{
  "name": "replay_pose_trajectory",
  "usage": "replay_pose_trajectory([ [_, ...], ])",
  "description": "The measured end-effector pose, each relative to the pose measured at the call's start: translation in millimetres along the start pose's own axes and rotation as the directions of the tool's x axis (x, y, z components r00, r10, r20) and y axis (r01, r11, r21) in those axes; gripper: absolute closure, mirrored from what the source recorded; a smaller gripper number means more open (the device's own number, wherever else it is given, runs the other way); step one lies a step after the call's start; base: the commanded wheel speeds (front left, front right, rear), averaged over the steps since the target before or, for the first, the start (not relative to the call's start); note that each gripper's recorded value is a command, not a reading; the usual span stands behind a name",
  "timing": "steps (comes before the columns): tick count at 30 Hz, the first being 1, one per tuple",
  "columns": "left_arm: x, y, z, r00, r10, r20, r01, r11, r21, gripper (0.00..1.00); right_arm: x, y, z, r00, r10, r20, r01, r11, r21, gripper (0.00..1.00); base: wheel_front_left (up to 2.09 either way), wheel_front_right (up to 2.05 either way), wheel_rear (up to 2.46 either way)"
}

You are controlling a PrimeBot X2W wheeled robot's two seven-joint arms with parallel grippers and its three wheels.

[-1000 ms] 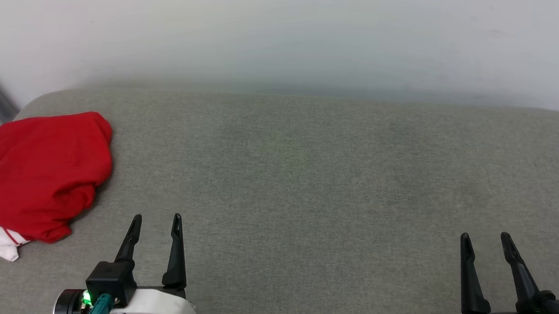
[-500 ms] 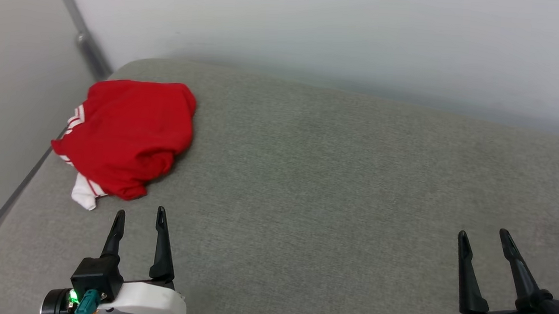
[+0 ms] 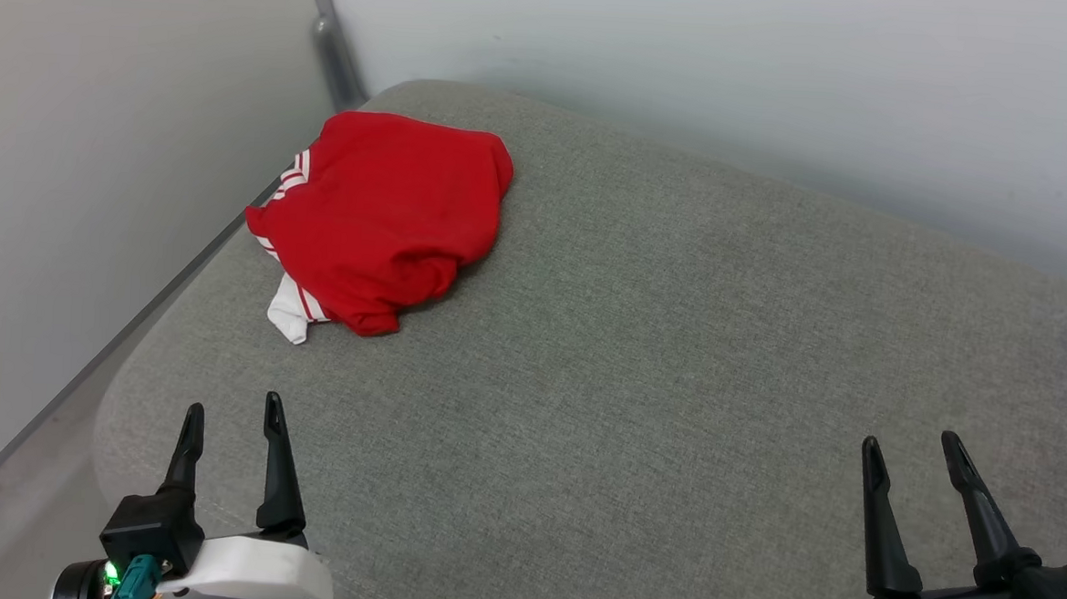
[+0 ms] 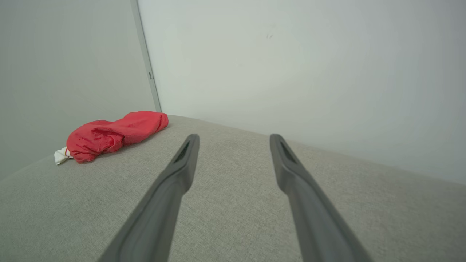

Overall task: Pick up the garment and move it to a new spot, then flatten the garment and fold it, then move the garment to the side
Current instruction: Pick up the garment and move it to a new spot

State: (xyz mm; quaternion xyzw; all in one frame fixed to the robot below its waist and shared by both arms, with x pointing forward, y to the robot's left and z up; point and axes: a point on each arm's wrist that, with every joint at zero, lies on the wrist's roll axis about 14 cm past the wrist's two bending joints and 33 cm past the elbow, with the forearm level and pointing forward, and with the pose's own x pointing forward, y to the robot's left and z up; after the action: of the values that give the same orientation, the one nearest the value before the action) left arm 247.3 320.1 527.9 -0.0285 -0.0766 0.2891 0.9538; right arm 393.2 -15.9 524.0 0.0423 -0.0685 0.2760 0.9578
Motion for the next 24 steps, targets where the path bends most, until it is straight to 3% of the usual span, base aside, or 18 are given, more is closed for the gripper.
replay_pose_trajectory([
  [9,19,3,4,1.000,0.003,0.014,-0.003,1.000,-0.014,0.00,2,-5,-6,1.000,-0.010,-0.011,0.010,1.000,-0.003,0.00,0.00,0.00,0.00],
  [18,112,-10,67,0.972,-0.086,0.217,0.082,0.996,0.027,0.00,15,-32,-16,0.998,-0.061,-0.008,0.061,0.997,-0.050,0.00,0.00,0.00,0.00],
  [24,177,-30,84,0.953,-0.135,0.272,0.125,0.991,0.053,0.00,27,-60,-30,0.993,-0.121,-0.007,0.120,0.990,-0.069,0.00,0.00,0.00,0.00],
])
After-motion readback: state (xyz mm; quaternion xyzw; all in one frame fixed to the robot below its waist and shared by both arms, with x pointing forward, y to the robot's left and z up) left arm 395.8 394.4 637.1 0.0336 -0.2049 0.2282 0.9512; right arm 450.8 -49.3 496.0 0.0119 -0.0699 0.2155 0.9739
